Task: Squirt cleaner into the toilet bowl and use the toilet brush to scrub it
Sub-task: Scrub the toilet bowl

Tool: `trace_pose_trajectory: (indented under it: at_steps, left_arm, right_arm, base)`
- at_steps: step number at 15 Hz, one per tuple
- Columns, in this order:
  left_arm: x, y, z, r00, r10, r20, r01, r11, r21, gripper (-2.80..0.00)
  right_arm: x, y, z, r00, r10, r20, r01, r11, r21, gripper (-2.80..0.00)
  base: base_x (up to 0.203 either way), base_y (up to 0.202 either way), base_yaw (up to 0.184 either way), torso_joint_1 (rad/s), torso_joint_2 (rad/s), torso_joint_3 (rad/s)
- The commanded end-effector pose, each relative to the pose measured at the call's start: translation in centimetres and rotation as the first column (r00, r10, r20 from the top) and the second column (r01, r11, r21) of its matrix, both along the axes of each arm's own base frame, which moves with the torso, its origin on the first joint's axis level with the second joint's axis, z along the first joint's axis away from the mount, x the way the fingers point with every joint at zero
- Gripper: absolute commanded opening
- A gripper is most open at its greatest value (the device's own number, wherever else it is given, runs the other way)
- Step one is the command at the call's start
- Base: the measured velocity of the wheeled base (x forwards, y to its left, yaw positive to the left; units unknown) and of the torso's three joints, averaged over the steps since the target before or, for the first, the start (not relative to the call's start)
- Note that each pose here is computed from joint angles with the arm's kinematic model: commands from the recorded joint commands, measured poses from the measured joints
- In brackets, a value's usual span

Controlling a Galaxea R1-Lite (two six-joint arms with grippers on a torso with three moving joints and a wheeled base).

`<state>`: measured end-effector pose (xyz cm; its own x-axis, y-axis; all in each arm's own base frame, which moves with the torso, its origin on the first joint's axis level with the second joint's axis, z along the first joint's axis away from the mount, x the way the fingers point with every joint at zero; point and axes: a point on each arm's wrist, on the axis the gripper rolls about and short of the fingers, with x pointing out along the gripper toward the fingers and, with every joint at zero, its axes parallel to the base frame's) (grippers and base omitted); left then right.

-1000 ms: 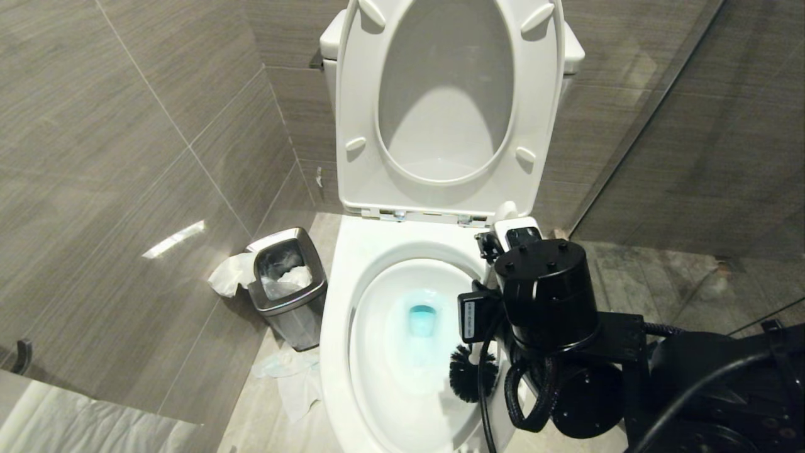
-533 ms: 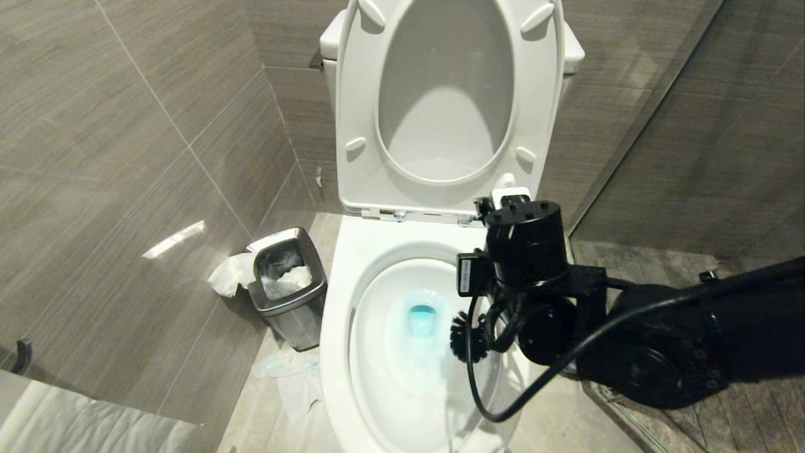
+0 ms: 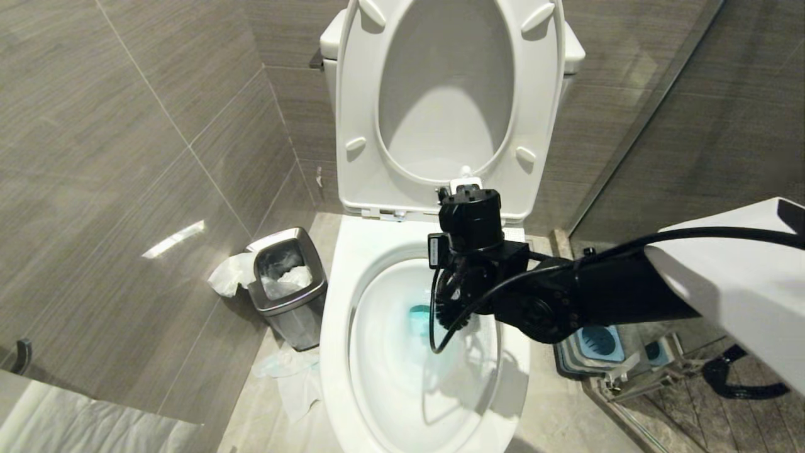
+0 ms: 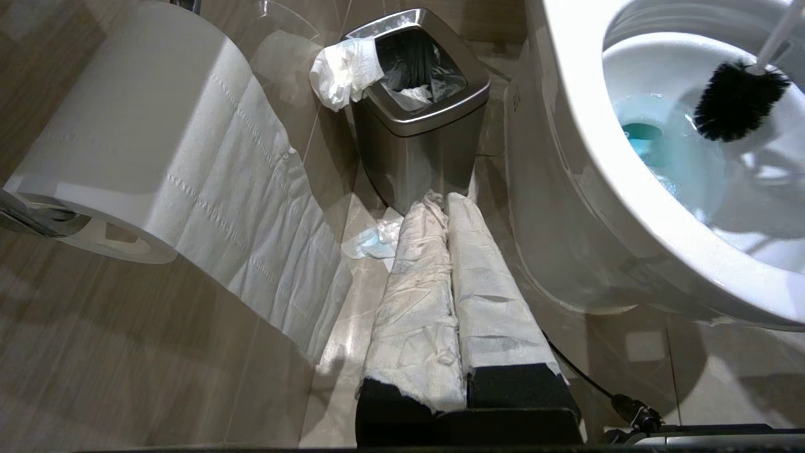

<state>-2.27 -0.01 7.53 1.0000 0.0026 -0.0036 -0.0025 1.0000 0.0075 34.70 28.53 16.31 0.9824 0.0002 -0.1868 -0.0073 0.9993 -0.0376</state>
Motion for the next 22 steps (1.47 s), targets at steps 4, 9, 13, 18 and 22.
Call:
trace_pose_trajectory:
  at_steps: [4, 9, 13, 18, 22]
  left_arm:
    - [0.0, 0.0, 0.0, 1.000, 0.001, -0.002, -0.001, 1.000, 0.000, -2.80]
    - [0.0, 0.0, 0.0, 1.000, 0.001, -0.001, -0.001, 1.000, 0.000, -2.80]
    - [0.0, 0.0, 0.0, 1.000, 0.001, -0.002, -0.001, 1.000, 0.000, -2.80]
    - [0.0, 0.0, 0.0, 1.000, 0.001, -0.003, -0.001, 1.000, 0.000, -2.80]
    - [0.0, 0.0, 0.0, 1.000, 0.001, -0.001, -0.001, 1.000, 0.000, -2.80]
  right_arm:
    - [2.6, 2.6, -0.8, 0.999, 0.024, 0.046, -0.023, 1.000, -0.017, -2.80]
    - [1.2, 6.3, 0.4, 0.993, 0.097, 0.065, -0.097, 0.995, -0.010, -2.80]
    - [-1.2, 9.6, 0.3, 0.983, 0.172, 0.060, -0.171, 0.985, -0.012, -2.80]
    - [-4.8, 10.9, 0.2, 0.972, 0.232, 0.027, -0.231, 0.973, -0.020, -2.80]
    - [-7.9, 9.4, 0.7, 0.967, 0.254, -0.021, -0.254, 0.967, -0.007, -2.80]
  base:
    - [0.000, 0.000, 0.000, 0.000, 0.00, 0.000]
    - [0.000, 0.000, 0.000, 0.000, 0.00, 0.000]
    - [0.000, 0.000, 0.000, 0.000, 0.00, 0.000]
    - [0.000, 0.000, 0.000, 0.000, 0.00, 0.000]
    - [0.000, 0.000, 0.000, 0.000, 0.00, 0.000]
